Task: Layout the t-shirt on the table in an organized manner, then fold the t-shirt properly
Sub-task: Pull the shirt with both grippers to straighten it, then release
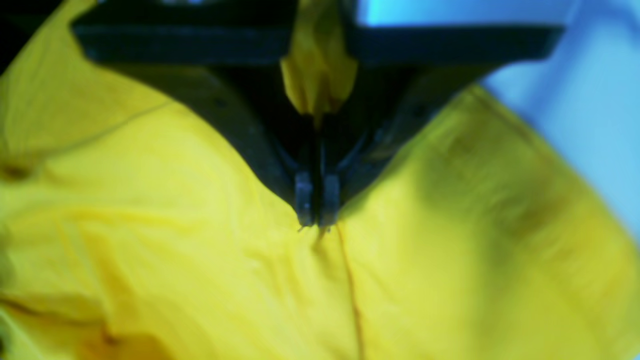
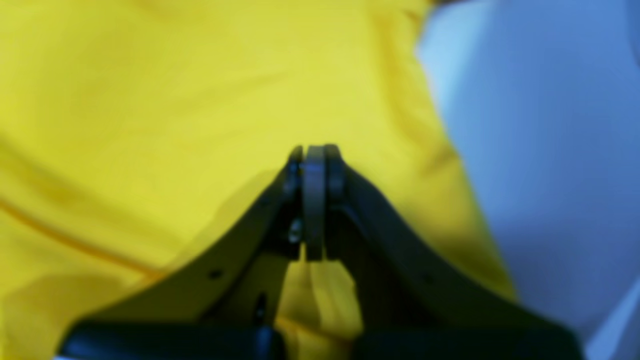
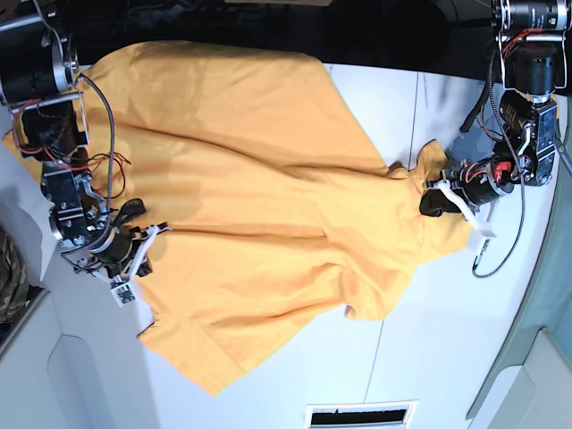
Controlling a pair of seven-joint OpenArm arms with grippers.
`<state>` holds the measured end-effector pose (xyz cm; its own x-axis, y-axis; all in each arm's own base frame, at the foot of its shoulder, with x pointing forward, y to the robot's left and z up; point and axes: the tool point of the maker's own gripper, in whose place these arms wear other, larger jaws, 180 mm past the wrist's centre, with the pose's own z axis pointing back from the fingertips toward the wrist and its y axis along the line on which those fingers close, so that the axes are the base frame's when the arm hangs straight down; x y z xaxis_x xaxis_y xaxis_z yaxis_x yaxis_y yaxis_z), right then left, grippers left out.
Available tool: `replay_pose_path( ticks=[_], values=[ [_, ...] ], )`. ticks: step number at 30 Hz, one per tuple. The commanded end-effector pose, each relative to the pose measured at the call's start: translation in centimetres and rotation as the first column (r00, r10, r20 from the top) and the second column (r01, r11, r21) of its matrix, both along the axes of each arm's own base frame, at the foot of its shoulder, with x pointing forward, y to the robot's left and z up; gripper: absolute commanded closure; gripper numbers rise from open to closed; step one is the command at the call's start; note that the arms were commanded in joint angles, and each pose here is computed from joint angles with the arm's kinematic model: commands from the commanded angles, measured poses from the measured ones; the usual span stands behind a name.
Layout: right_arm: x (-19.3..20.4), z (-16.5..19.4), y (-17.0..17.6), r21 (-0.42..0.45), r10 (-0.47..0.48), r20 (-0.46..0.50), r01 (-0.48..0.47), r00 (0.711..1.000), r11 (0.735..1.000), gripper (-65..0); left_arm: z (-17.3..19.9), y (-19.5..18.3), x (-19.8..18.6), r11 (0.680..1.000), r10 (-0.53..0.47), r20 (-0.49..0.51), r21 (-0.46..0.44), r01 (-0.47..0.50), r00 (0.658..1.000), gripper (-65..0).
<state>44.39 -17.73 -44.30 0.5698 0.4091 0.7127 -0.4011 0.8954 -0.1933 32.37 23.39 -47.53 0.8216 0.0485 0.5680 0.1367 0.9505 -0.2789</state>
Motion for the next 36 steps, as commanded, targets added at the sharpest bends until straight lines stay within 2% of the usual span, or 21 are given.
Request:
replay_pose_path(
  ticks=[1,4,8,12,16,18,21,23,26,29,30,32,34,36],
  values=[
    [1.0,1.3,-0.5,0.001,-0.002,0.04,0.002,0.999,1.0,0.0,-0.9,2.3,-0.3,0.995,0.026,-0.08,0.1,-0.018,0.996,0.0],
    [-0.3,0.2,-1.7,-0.014,-0.017,0.006,0.017,1.0,1.0,0.0,-0.4,3.7,2.5,0.99,0.09,-0.079,0.118,-0.081,0.993,0.0],
    [-2.6,-1.7,-2.9,0.025,-0.064,-0.057,0.066,0.996,0.998,0.0,1.2,4.5,6.3,0.984,0.142,-0.044,0.114,-0.136,0.989,0.0],
    [-6.0,-4.0,-2.5,0.124,-0.072,-0.134,0.088,0.988,0.988,0.0,3.5,4.4,9.4,0.984,0.145,-0.001,0.104,-0.144,0.989,0.0],
    [-8.8,-5.0,-1.1,0.253,-0.085,-0.166,0.126,0.983,0.959,0.0,5.8,4.4,11.7,0.984,0.148,0.051,0.097,-0.152,0.988,0.0],
    [-9.3,-4.7,-0.5,0.301,-0.108,-0.151,0.15,0.983,0.942,0.0,6.3,4.3,12.2,0.984,0.147,0.063,0.093,-0.153,0.987,0.0],
    [-8.6,-3.0,-0.2,0.373,-0.159,-0.099,0.185,0.982,0.909,0.0,5.9,3.8,11.7,0.988,0.131,0.028,0.081,-0.133,0.991,0.0],
    [-7.4,-1.5,-0.5,0.406,-0.19,-0.057,0.196,0.98,0.892,0.0,6.2,2.3,11.5,0.996,0.093,0.013,0.009,-0.093,0.996,0.0],
    [-5.4,0.7,-0.8,0.452,-0.221,-0.006,0.2,0.975,0.869,0.0,8.3,-0.2,12.0,0.993,0.01,0.059,-0.12,-0.003,0.998,0.0],
    [-3.5,2.5,-0.7,0.466,-0.222,0.035,0.18,0.974,0.866,0.0,11.0,-1.3,12.6,0.982,-0.041,0.124,-0.179,0.063,0.991,0.0],
    [-3.0,3.0,-0.7,0.467,-0.223,0.048,0.175,0.974,0.867,-3.5,11.8,-1.4,12.7,0.981,-0.05,0.139,-0.18,0.075,0.989,0.0],
    [-1.8,4.2,-0.8,0.472,-0.224,0.074,0.164,0.972,0.866,-17.3,13.1,-2.1,12.8,0.976,-0.082,0.168,-0.185,0.113,0.982,0.0],
    [-0.8,5.0,-0.6,0.472,-0.221,0.086,0.155,0.971,0.868,-27.8,13.8,-3.1,12.5,0.967,-0.114,0.179,-0.206,0.151,0.977,0.0],
    [0.3,5.3,-0.1,0.461,-0.212,0.087,0.149,0.973,0.875,-30.6,13.6,-3.8,12.0,0.961,-0.125,0.173,-0.225,0.162,0.977,0.0]
  ],
)
